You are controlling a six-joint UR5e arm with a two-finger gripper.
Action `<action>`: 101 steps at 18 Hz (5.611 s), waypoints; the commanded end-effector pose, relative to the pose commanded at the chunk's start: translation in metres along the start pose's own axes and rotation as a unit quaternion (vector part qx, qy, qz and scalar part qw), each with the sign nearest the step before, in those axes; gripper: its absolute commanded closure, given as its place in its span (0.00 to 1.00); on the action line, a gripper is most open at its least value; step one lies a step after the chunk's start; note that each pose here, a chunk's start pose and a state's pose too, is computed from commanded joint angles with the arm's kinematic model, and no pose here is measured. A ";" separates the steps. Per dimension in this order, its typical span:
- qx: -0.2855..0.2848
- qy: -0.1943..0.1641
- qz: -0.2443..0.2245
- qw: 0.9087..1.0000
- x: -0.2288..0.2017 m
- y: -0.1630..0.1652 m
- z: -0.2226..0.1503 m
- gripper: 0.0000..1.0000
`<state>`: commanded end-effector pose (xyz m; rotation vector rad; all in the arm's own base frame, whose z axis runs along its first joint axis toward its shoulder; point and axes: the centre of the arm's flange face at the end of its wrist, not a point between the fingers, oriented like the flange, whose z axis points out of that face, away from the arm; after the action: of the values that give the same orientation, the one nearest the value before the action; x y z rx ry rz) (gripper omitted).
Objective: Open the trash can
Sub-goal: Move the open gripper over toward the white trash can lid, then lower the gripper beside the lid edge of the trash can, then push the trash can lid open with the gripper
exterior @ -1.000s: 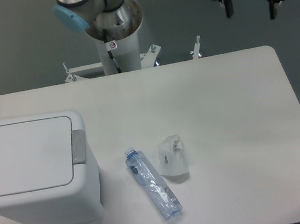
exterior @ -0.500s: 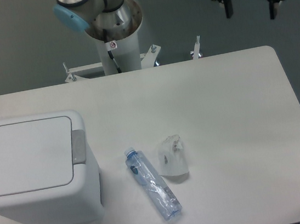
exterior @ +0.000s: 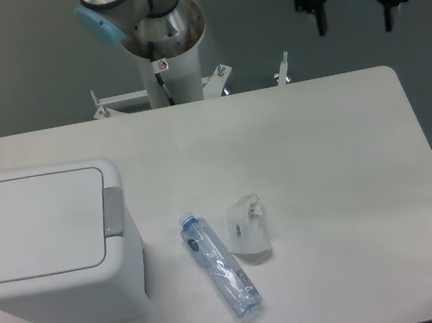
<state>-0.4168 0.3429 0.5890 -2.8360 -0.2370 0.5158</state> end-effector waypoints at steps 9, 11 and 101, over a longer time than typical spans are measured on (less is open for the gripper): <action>0.056 0.025 -0.147 0.987 0.051 -0.056 0.002 0.00; 0.055 0.033 -0.170 0.983 0.059 -0.062 0.005 0.00; 0.078 0.072 -0.139 0.985 0.186 -0.167 0.055 0.00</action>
<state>-0.2844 0.5520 0.5239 -2.6157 -0.5295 0.2567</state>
